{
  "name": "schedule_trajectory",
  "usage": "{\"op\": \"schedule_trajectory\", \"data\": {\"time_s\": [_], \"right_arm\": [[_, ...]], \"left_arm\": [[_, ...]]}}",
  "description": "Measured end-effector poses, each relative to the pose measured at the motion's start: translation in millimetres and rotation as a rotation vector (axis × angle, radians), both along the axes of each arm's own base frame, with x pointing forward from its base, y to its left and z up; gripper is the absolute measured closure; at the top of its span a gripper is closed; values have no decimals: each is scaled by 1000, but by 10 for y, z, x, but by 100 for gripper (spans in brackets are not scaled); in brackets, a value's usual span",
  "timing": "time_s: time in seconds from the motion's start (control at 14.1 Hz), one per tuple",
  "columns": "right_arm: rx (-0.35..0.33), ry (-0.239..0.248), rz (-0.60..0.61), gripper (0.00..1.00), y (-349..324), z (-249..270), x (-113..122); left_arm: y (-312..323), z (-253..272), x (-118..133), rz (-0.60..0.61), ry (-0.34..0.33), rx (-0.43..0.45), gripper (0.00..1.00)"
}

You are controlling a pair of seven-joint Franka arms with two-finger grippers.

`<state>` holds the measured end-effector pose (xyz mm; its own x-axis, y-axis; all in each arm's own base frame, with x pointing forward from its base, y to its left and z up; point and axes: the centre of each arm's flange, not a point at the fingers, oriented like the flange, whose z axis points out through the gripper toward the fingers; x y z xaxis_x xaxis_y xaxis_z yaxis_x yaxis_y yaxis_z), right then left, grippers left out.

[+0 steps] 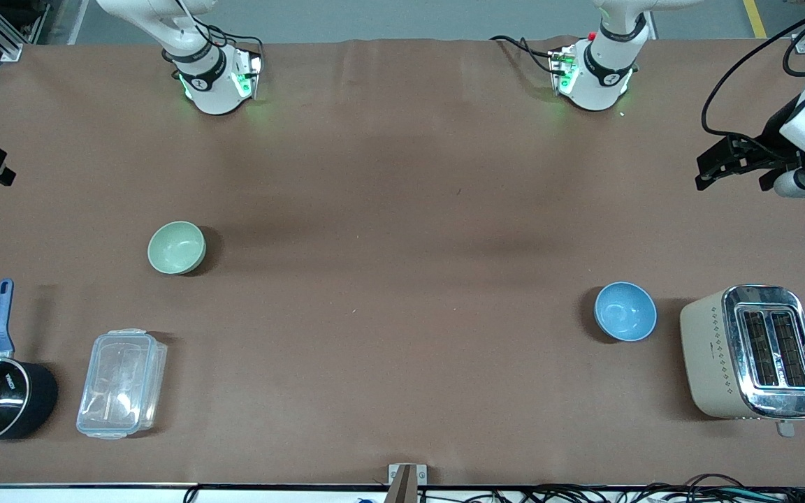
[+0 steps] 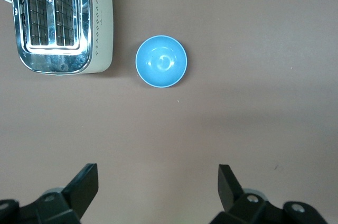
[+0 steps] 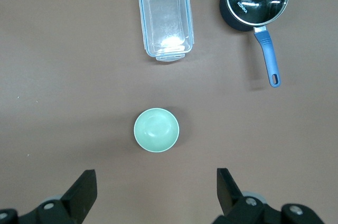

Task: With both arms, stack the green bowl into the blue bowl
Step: 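Reach the left gripper to the light blue bowl and grasp its rim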

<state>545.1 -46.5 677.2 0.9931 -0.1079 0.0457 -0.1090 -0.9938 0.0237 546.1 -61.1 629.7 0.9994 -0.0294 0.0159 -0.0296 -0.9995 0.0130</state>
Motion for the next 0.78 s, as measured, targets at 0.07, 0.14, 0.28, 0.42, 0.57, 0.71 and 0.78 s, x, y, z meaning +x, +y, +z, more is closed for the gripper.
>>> {"op": "schedule_trajectory", "data": {"time_s": [0.07,0.14,0.28,0.42,0.57,0.71,0.78], "right_arm": [[0,1,-1,0,-3,-1,-1],[0,2,-1,0,-3,-2,-2],[0,4,-1,0,-3,-4,-4],[0,4,-1,0,-3,-4,-5],[0,6,-1,0,-7,-8,-6],[2,25,-1,0,-8,-74,-9],[4,49,0,0,-8,-187,-6]], "left_arm": [[-3,5,-2,-3,1,0,0],[-5,9,-5,-9,2,0,0],[-1,10,-7,-17,5,1,0],[13,-103,52,-18,25,10,0],[56,-478,286,-17,46,34,0],[124,-1111,615,-13,61,45,0],[155,-1473,763,-14,66,52,0]]}}
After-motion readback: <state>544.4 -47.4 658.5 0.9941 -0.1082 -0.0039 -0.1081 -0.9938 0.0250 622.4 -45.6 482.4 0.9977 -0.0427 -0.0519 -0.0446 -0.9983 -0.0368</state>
